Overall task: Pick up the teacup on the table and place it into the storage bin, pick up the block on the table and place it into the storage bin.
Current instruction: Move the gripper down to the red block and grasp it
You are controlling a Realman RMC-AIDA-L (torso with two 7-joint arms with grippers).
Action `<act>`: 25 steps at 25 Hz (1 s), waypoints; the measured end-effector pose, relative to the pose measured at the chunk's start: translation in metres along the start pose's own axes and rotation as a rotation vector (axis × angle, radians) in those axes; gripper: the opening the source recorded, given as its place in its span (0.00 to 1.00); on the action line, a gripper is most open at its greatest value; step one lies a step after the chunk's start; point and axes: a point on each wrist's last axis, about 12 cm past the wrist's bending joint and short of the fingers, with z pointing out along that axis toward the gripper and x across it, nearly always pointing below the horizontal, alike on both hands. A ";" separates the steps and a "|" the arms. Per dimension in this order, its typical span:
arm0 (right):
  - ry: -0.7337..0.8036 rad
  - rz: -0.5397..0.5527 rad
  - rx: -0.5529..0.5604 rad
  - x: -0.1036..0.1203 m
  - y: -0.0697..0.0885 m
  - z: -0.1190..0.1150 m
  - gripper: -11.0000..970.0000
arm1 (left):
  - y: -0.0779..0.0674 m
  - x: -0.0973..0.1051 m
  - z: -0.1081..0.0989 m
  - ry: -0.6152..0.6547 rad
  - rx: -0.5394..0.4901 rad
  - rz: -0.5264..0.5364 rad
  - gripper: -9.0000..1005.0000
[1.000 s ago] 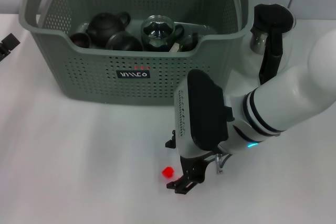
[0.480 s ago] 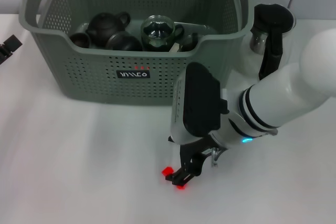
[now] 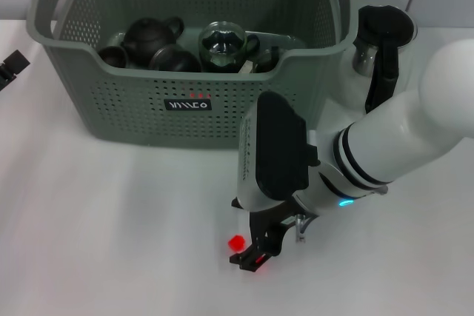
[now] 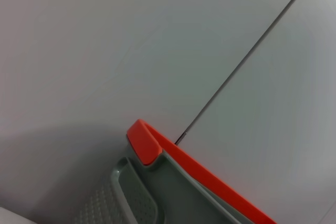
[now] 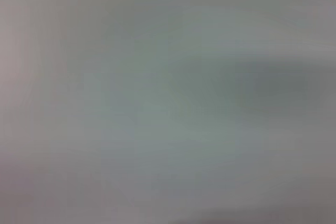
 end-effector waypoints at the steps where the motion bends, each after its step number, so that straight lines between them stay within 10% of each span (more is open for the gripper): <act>1: 0.003 0.001 -0.004 0.000 0.001 0.000 0.88 | 0.000 0.000 0.000 0.000 0.000 0.000 0.92; 15: 0.008 -0.004 -0.017 -0.001 0.004 0.003 0.82 | 0.000 0.000 0.000 0.000 0.000 0.001 0.92; 25: 0.002 -0.008 -0.038 -0.005 0.008 0.007 0.50 | 0.000 0.000 0.000 0.000 -0.001 0.000 0.92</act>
